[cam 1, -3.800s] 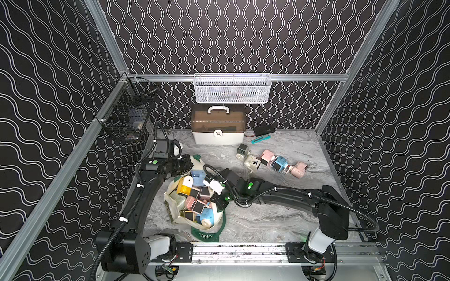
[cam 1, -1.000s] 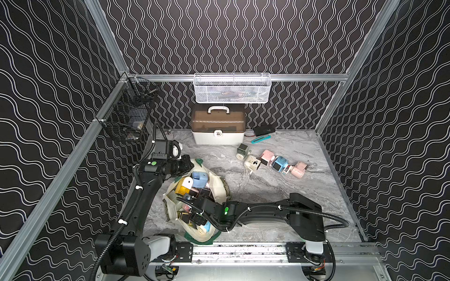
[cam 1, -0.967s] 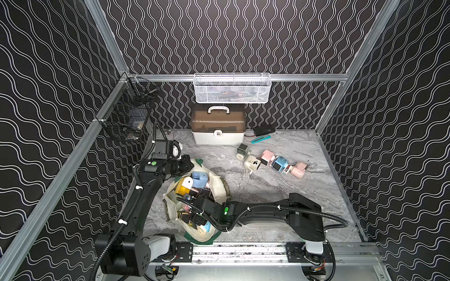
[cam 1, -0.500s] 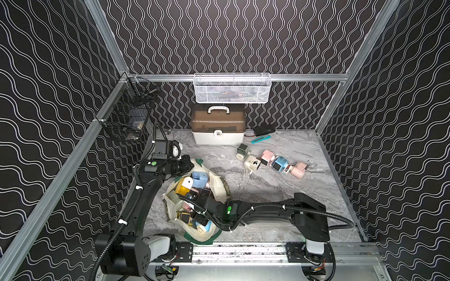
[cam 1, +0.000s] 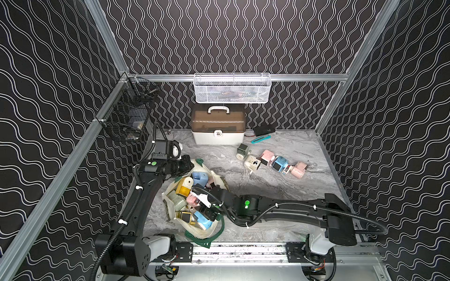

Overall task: Take out the pencil sharpeners from the tote bags
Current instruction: Pick up the pencil sharpener from the canvas bag.

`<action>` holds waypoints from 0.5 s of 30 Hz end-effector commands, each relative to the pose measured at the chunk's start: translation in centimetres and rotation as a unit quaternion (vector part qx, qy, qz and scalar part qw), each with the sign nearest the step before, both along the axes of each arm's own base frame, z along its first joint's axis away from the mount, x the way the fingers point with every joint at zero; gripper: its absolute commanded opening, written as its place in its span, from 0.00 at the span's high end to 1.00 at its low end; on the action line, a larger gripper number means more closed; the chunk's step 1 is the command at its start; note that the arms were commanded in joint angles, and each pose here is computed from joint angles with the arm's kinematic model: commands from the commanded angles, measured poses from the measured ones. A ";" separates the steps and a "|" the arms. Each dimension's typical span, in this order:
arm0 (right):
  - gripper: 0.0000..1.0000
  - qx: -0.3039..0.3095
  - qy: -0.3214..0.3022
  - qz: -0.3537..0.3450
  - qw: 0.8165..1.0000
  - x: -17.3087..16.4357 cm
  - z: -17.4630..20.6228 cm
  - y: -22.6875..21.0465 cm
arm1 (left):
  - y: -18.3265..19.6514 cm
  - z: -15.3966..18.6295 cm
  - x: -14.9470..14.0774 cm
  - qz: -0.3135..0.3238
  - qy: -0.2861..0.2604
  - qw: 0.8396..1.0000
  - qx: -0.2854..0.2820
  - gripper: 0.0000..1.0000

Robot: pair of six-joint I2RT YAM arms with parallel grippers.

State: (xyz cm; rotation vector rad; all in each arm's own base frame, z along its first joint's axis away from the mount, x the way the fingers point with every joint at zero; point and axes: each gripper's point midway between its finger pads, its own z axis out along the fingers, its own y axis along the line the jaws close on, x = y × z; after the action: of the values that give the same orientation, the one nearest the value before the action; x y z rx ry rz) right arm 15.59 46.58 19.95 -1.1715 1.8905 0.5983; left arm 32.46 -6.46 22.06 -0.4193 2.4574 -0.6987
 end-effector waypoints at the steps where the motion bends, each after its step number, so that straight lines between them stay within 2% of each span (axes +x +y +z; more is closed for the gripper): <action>1: 0.67 0.019 0.011 -0.006 1.000 0.5 1.7 -1.6 | 0.1 0.7 0.5 -0.001 -0.022 1.000 0.001 1.00; 9: 0.68 0.107 0.045 0.006 0.993 1.1 7.0 -5.3 | 0.0 0.8 0.5 -0.001 -0.022 1.000 0.000 1.00; 11: 0.68 0.121 0.053 0.010 0.991 0.9 7.3 -6.5 | 0.0 0.7 0.5 -0.001 -0.021 1.000 0.001 1.00; 15: 0.68 0.170 0.053 -0.006 0.984 1.9 9.8 -9.1 | 0.1 0.7 0.5 0.000 -0.022 1.000 0.001 1.00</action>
State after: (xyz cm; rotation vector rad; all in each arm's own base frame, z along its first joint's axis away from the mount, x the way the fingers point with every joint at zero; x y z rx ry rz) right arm 17.46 37.93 27.11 -0.9832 1.8570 0.8455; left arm 32.50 -6.33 22.06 -0.4220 2.4549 -0.6896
